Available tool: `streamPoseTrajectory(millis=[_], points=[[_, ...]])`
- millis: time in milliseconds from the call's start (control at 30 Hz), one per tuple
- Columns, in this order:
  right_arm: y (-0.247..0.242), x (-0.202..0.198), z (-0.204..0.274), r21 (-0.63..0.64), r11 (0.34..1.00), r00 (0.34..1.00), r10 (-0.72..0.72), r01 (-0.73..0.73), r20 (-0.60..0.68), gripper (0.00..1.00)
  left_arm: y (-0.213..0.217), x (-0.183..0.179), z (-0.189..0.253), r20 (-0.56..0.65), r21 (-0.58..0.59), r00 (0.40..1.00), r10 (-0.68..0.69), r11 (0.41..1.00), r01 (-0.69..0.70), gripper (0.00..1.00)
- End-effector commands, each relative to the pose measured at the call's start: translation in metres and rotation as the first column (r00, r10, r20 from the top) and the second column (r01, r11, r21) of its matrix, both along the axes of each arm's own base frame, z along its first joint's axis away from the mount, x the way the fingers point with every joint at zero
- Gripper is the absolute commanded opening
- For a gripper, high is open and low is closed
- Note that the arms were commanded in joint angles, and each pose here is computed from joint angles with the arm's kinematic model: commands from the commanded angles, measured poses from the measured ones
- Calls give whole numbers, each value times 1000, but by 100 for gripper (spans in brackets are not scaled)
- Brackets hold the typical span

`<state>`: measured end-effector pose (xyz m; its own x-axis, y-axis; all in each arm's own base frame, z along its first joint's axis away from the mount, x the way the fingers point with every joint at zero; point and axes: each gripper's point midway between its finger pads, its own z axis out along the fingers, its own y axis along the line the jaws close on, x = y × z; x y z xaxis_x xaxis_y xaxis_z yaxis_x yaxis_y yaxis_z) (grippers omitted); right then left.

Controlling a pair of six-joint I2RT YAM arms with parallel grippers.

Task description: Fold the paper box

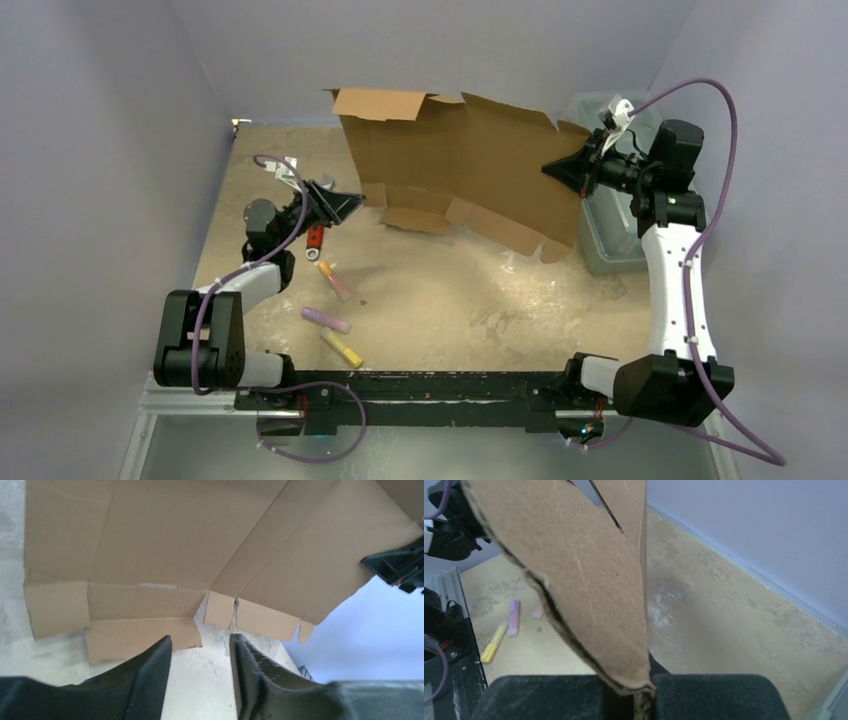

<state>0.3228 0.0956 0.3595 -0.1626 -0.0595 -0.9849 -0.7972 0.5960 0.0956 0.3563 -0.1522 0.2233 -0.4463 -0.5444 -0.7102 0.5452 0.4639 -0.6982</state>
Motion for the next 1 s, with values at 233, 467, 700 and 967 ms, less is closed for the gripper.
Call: streamPoseTrajectory(millis=[233, 467, 700, 967], points=[[-2, -5, 7, -39, 999, 998, 4, -1, 56, 0, 61, 34, 13, 83, 138, 967, 242, 958, -252, 96], [1, -16, 14, -49, 999, 997, 24, -21, 67, 0, 48, 66, 30, 220, 70, 970, 100, 990, -119, 97], [0, -27, 29, -90, 996, 993, 7, 3, 119, 0, 42, 75, 47, 340, 77, 938, 69, 992, -100, 98], [2, -45, 46, -154, 988, 982, 39, -11, 182, 0, 33, 54, 61, 464, 61, 885, 46, 995, -84, 99]])
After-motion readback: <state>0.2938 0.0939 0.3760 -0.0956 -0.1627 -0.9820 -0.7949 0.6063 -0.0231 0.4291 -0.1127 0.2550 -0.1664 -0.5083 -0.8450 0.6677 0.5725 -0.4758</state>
